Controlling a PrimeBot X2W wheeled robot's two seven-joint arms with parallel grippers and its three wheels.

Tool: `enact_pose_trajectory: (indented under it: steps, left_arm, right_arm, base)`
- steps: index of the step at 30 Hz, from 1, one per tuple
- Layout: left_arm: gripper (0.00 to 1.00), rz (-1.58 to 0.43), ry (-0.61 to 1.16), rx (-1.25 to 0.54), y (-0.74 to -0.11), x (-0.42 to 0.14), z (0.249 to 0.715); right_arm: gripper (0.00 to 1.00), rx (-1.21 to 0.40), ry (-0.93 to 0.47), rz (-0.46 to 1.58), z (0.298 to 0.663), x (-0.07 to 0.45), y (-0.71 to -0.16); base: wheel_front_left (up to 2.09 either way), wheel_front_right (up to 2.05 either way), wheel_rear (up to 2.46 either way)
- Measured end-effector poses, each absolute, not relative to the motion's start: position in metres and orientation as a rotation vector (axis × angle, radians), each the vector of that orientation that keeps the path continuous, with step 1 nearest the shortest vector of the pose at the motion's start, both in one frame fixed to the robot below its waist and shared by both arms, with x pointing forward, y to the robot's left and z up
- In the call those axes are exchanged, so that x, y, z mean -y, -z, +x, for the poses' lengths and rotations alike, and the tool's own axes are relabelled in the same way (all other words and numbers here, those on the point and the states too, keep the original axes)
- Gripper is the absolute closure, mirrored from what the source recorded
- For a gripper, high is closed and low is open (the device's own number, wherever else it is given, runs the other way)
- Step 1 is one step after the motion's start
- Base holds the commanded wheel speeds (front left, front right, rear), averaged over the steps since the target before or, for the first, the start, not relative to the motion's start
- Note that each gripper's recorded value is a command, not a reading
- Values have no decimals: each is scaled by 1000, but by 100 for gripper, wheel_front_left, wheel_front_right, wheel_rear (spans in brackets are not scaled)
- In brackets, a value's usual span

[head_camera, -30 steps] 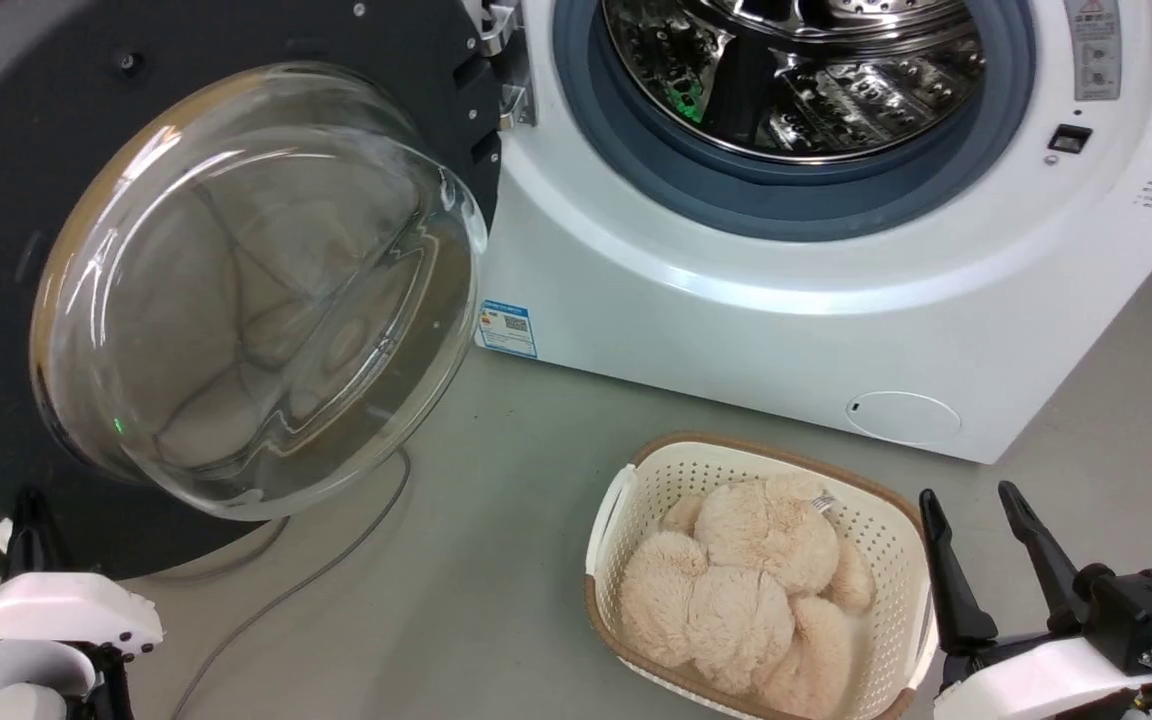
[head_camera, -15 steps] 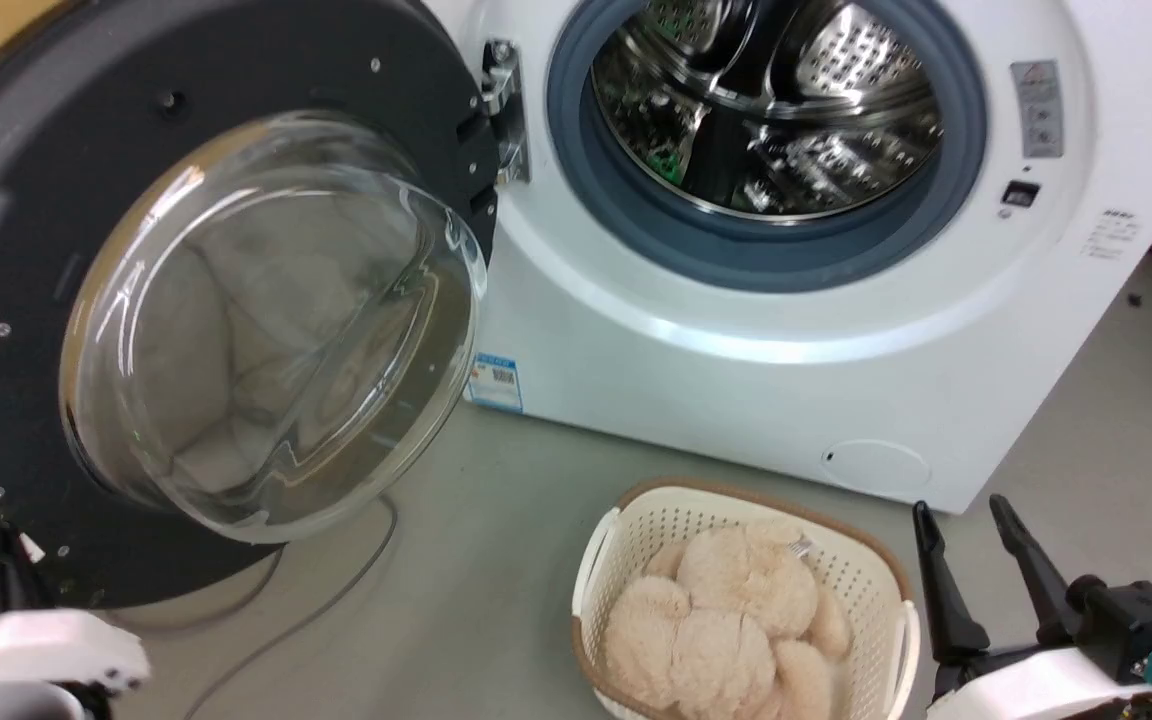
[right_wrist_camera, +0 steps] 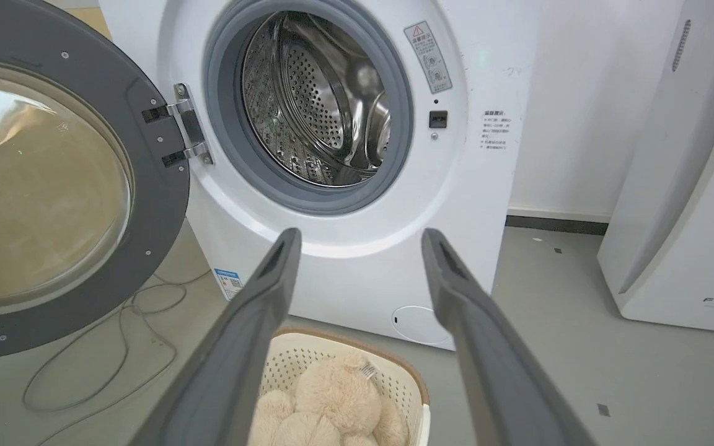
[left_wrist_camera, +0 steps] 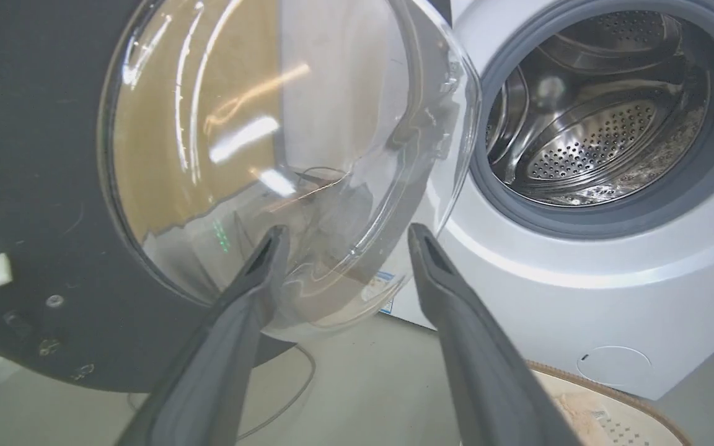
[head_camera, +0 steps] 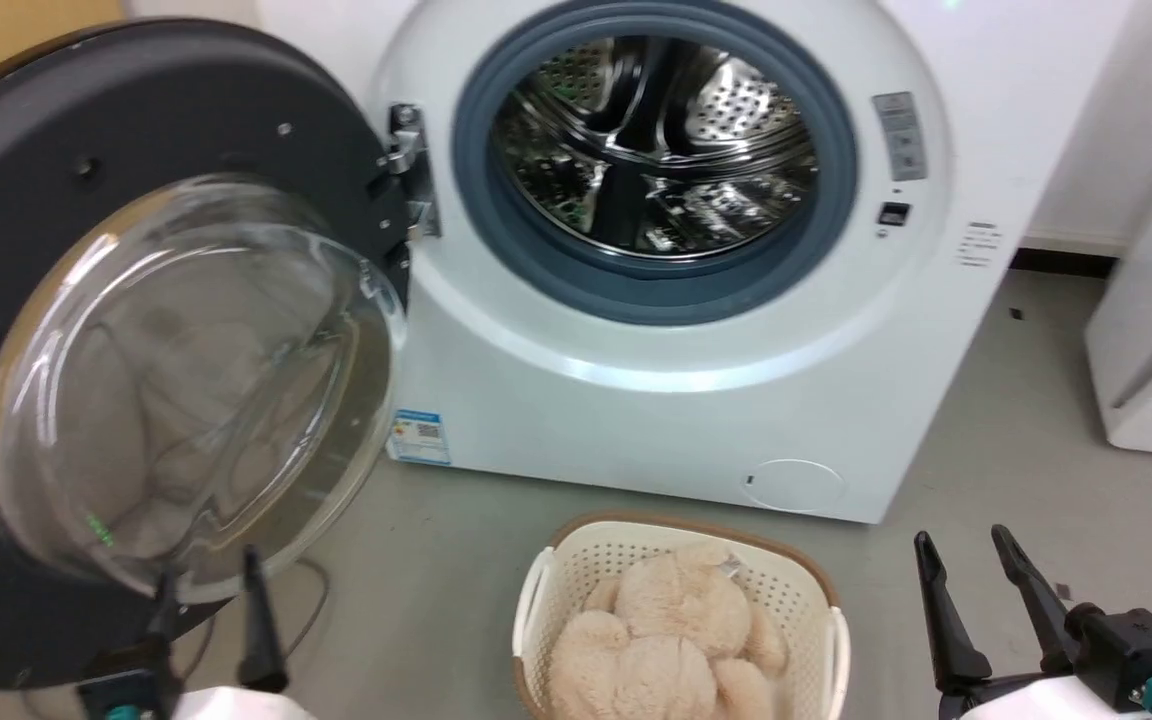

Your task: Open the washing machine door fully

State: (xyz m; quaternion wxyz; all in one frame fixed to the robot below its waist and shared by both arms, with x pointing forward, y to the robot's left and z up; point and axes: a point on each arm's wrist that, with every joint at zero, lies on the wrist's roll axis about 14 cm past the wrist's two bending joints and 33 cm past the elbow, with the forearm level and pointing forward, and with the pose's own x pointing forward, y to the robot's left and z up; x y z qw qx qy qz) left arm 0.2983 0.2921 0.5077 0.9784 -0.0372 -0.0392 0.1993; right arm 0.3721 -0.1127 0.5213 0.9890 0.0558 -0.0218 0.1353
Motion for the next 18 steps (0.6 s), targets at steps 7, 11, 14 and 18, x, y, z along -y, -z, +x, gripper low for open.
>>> enact_pose_trajectory:
  steps: [7, 11, 14, 18]
  left_arm:
    - [0, -32, -215, 46, -509, -239, 324]
    - [0, -20, -123, 34, -509, -213, 336]
    - [0, -22, -65, 29, -509, -196, 343]
    - [0, -29, -13, 15, -505, -178, 348]
  right_arm:
    - [0, 54, -218, 93, 364, 132, -527]
    - [0, 49, -180, 81, 357, 144, -527]
    - [0, 45, -154, 77, 352, 153, -527]
    - [0, 24, -116, 78, 343, 165, -521]
  base:
    - [0, 0, 0]
    - [0, 0, 0]
    - [0, 0, 0]
    - [0, 0, 0]
